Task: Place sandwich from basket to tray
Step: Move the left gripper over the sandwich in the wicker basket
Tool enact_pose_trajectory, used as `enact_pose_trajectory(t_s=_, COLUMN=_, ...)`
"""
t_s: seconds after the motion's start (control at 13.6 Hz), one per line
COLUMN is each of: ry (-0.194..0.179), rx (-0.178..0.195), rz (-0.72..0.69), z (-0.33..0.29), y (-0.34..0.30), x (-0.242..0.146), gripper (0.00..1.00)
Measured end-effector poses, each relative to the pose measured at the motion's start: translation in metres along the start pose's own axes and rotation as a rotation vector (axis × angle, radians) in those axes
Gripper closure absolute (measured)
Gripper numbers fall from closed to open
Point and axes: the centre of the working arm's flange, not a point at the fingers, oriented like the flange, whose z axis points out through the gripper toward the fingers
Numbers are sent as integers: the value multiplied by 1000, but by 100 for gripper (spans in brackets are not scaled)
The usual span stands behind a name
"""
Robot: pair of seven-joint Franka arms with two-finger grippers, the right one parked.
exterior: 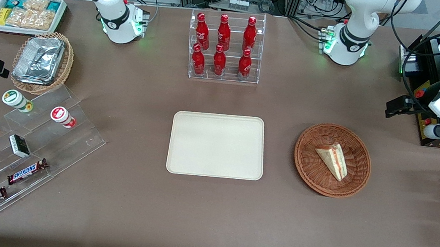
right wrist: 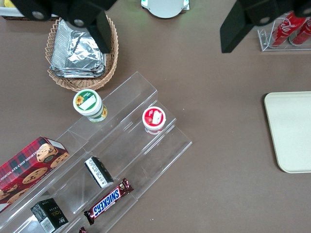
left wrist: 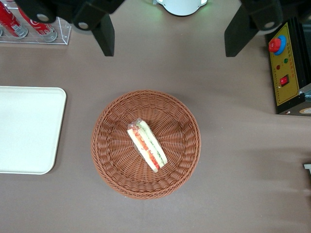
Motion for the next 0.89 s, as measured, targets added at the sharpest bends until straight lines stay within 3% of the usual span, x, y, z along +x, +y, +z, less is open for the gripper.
enact_pose_trajectory(t_s=0.52, ry=-18, rx=1, rz=7, z=42, y=7, x=26, gripper=0)
enact_pose_trajectory(t_s=0.89, ry=30, rx=11, rz=48, z=129, y=32, x=39, gripper=0)
